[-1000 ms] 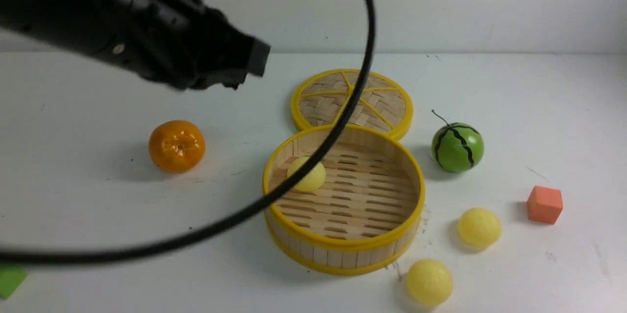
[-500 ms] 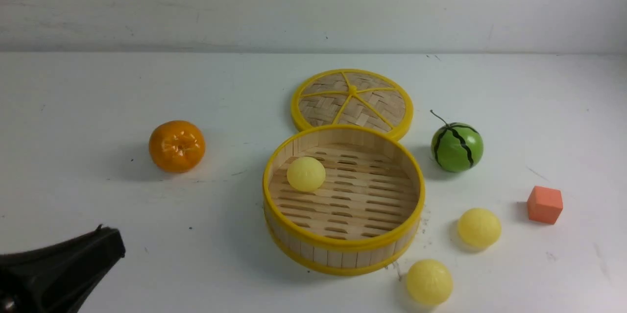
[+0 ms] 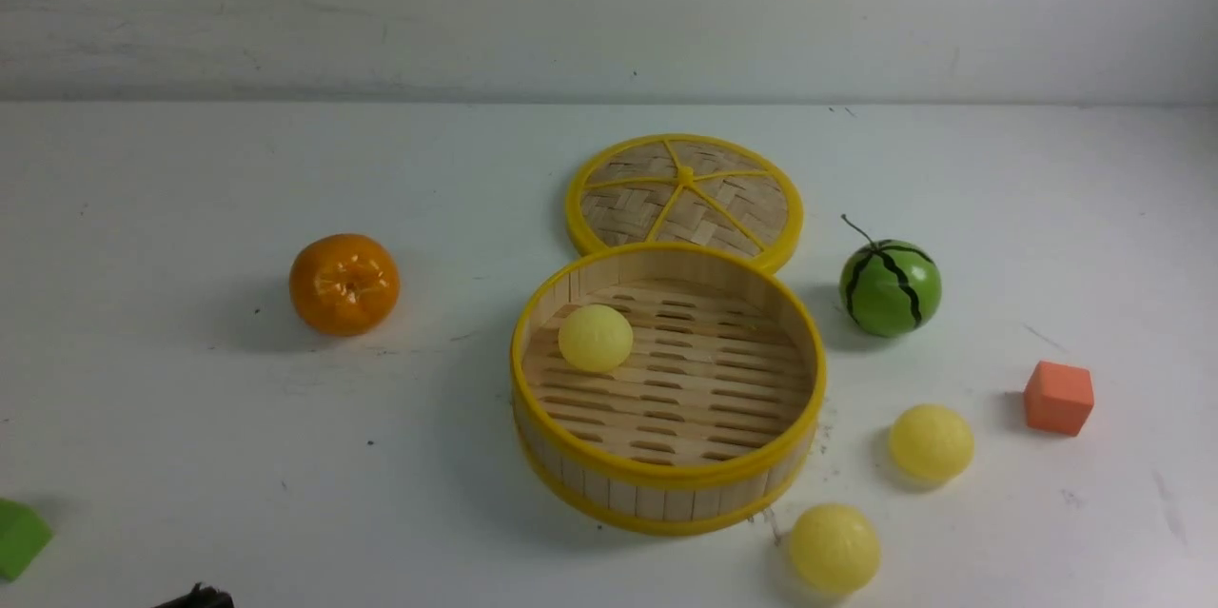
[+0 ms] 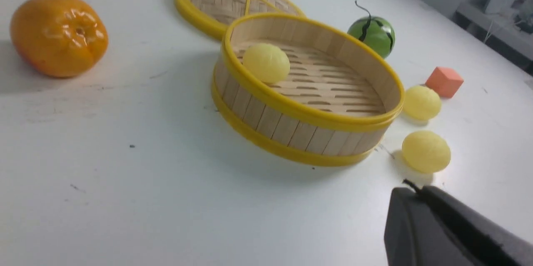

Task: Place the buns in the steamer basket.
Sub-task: Use the right arm to grab a steamed stuffed bun

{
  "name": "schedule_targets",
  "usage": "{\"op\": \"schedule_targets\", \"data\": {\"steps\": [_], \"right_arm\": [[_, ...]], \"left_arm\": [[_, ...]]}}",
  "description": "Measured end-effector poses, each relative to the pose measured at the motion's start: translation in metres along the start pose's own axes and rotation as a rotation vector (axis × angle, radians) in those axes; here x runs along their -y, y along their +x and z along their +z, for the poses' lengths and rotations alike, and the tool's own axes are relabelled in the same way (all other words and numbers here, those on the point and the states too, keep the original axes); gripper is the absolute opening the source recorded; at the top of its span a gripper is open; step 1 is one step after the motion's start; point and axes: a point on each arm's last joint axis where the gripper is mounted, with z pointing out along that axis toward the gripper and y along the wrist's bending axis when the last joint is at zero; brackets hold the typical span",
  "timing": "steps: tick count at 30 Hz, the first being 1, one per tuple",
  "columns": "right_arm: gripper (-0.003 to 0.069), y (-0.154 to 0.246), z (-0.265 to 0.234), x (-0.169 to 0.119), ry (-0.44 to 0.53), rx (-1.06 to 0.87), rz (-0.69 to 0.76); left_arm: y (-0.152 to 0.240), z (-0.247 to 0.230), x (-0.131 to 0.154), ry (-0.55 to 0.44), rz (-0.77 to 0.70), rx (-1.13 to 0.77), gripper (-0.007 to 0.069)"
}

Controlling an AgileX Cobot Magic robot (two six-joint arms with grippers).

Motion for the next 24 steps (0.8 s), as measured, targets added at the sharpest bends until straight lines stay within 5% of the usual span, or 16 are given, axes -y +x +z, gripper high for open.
{"op": "schedule_targets", "data": {"steps": [5,12,24], "right_arm": [[0.0241,-0.027,0.004,-0.036,-0.01,-0.224,-0.02],[0.0241,-0.056,0.056,-0.1,0.064,-0.921,-0.467],[0.0241,0.023,0.161,-0.121,0.124,-1.338,-0.639]], "left_arm": [[0.002,0.0,0.0,-0.001,0.0,-0.025,-0.0014],[0.002,0.0,0.0,-0.001,0.0,-0.027,-0.0013],[0.002,0.0,0.0,-0.001,0.0,-0.027,-0.0013]]}}
